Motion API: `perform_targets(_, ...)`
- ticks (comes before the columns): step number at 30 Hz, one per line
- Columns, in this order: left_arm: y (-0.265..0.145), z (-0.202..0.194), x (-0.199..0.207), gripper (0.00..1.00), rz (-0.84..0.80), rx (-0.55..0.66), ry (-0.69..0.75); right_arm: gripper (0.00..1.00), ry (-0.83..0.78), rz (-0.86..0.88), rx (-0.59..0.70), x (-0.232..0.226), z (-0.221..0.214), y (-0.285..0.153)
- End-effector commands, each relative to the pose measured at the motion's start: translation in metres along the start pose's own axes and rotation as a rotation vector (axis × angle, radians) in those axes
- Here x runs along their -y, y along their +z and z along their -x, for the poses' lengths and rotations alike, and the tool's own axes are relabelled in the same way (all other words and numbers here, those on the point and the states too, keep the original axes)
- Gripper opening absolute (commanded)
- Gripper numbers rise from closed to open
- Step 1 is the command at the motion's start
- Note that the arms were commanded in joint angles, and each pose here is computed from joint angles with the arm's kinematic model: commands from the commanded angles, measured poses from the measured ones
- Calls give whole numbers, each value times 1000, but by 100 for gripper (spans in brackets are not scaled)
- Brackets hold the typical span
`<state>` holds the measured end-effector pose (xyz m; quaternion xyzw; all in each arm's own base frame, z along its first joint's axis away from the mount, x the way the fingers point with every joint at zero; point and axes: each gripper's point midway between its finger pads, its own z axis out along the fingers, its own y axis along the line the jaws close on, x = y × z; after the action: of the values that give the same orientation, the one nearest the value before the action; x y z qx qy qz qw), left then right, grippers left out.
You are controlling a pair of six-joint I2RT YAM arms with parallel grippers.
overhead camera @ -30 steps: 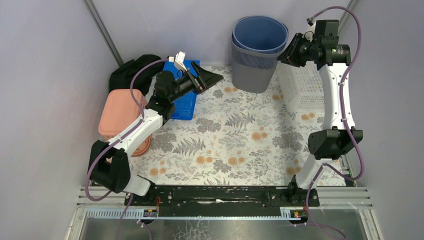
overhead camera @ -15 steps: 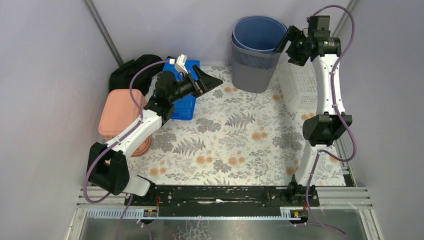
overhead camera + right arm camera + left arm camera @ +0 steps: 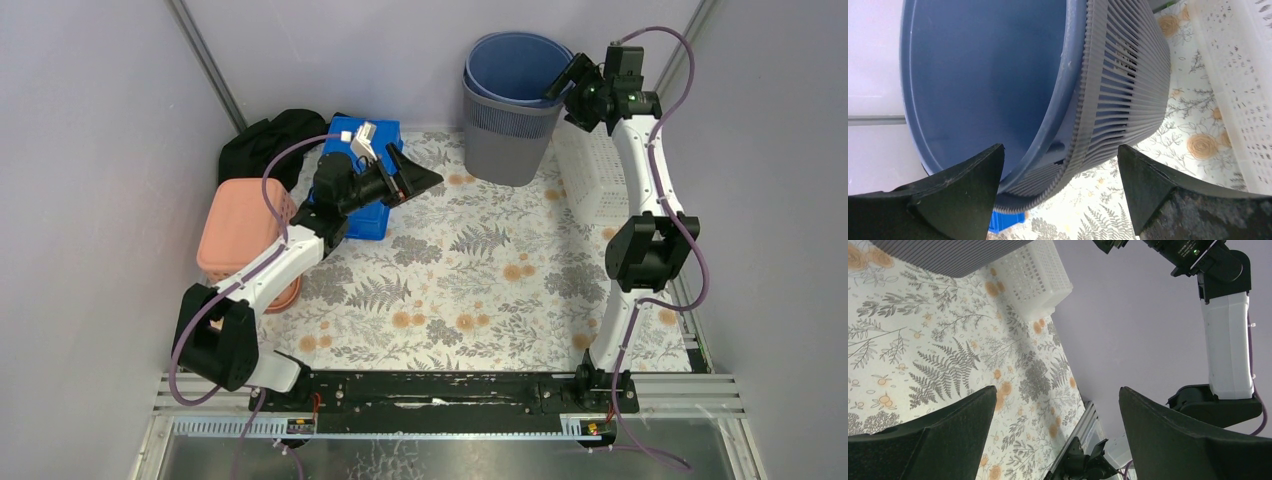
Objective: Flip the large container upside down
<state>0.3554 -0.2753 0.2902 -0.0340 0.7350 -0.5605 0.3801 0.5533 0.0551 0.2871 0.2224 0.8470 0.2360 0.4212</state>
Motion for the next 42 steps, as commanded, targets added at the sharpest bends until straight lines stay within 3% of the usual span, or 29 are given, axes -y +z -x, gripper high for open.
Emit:
perform_targets(1,-6,0,5,100,-36,5,36,90,21,86,109,-22,25,-13)
perform_targets(16,-9,-1,-5,100,-17,-8,33,86,-9,-129,41,32,16,16)
perform_targets(19,-11,-2,-7,100,-9,-6,34,75,-31,-127,27,33,13,17)
perform_targets(23,-11,-4,-9,100,-2,-9,34,41,-61,-103,4,29,9,12)
perform_targets(26,-12,-5,-9,100,-2,-14,30,28,-86,-94,-16,27,3,2)
perform_targets(32,-18,-7,-6,100,0,-14,29,17,-113,-76,-83,31,-20,-11)
perform_targets(42,-34,-12,-1,100,22,-6,23,13,-178,-6,-92,0,-44,-68)
